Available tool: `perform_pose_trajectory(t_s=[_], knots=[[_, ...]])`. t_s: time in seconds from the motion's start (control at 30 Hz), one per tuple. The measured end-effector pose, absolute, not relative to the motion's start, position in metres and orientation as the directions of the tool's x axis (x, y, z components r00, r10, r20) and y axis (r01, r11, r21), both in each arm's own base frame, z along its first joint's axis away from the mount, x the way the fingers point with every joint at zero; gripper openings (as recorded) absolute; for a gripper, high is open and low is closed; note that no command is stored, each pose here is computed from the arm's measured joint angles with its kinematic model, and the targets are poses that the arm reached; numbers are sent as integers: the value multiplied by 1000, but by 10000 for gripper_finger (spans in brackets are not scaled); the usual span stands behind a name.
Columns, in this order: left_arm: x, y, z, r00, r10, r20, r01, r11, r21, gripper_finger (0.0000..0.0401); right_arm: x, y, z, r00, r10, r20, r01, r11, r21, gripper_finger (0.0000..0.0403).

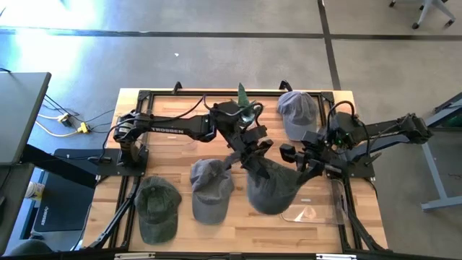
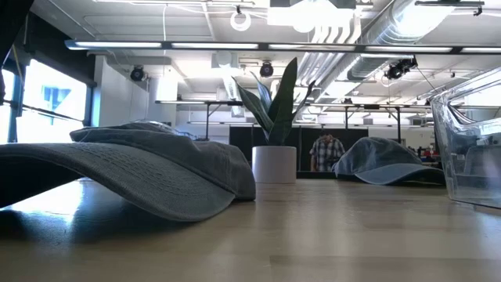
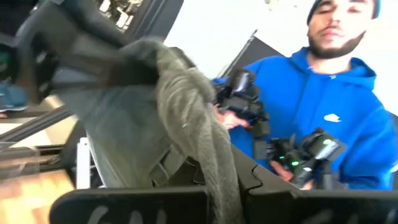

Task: Pick & Place hat
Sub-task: Put the right black cap into the right transparent bin

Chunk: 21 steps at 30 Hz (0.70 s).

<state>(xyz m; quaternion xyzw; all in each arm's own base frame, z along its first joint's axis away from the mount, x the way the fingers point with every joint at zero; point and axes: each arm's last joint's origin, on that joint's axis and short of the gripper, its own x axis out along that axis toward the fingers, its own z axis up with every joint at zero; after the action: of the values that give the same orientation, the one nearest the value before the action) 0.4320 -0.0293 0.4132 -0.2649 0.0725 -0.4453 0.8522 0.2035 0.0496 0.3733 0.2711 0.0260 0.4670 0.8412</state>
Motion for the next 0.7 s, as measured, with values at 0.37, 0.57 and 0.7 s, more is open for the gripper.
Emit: perform_pose_trajectory(t_s=[0.37,0.57,0.7], knots=[[431,-29,415,575,-809,123,735,445,-512,3,205,41,372,581,791,195,-740,413,531,125],[434,-24,407,620,-781,72,665,474,-577,3,209,31,368,656,735,173,-679,474,561,239],[434,-21,399,642,-767,12,593,487,-641,3,213,32,362,747,652,129,-596,572,563,254]])
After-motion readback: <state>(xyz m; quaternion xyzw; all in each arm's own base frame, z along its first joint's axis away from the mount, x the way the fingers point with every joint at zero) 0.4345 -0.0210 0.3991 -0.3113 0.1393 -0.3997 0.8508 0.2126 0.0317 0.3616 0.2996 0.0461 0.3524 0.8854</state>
